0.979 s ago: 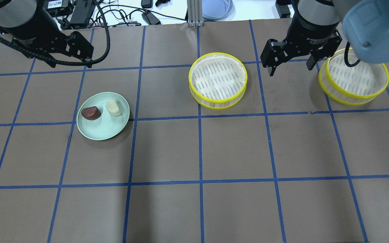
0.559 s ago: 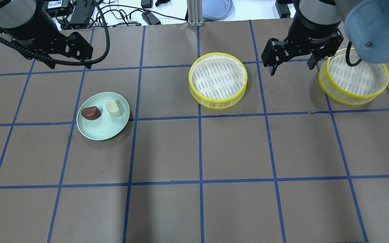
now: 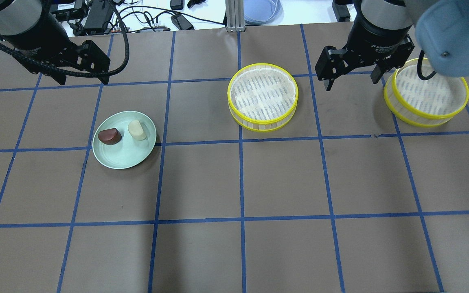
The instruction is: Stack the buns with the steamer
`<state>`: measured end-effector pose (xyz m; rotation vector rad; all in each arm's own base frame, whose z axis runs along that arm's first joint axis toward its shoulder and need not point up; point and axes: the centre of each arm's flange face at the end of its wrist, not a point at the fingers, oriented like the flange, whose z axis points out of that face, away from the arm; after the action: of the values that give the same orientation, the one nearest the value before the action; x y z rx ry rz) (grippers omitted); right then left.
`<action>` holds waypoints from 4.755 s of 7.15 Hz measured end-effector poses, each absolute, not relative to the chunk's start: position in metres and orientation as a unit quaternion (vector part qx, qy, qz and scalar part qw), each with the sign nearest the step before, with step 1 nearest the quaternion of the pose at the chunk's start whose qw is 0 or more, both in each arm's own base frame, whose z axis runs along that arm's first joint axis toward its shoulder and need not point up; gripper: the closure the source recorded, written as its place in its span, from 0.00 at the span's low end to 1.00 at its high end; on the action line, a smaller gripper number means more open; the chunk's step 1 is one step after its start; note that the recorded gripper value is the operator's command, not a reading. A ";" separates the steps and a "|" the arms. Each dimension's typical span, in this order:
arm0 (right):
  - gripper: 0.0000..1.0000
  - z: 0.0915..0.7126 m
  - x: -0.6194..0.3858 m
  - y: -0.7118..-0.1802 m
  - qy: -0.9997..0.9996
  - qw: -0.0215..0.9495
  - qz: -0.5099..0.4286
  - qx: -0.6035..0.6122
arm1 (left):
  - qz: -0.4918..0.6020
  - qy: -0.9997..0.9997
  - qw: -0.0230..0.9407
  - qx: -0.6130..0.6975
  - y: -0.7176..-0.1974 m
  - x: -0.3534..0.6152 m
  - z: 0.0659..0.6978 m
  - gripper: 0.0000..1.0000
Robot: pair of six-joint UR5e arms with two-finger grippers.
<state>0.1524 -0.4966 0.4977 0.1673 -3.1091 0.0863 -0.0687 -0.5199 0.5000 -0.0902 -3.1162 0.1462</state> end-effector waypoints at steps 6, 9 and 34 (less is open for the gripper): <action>0.00 0.498 0.152 -0.497 -0.998 0.013 0.027 0.053 | 0.015 -0.998 0.014 -0.060 -0.527 -0.065 0.456 0.00; 0.00 0.498 0.151 -0.497 -0.998 0.013 0.027 0.053 | 0.020 -0.997 0.009 -0.073 -0.533 -0.052 0.428 0.00; 0.00 0.471 -0.062 -0.593 -0.995 0.012 0.057 0.085 | 0.080 -0.973 0.176 0.124 -0.645 -0.169 0.325 1.00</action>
<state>-0.0617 -0.5931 0.4707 0.2643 -3.1023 0.1768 -0.1691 -0.6451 0.3247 0.3507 -2.7564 0.2263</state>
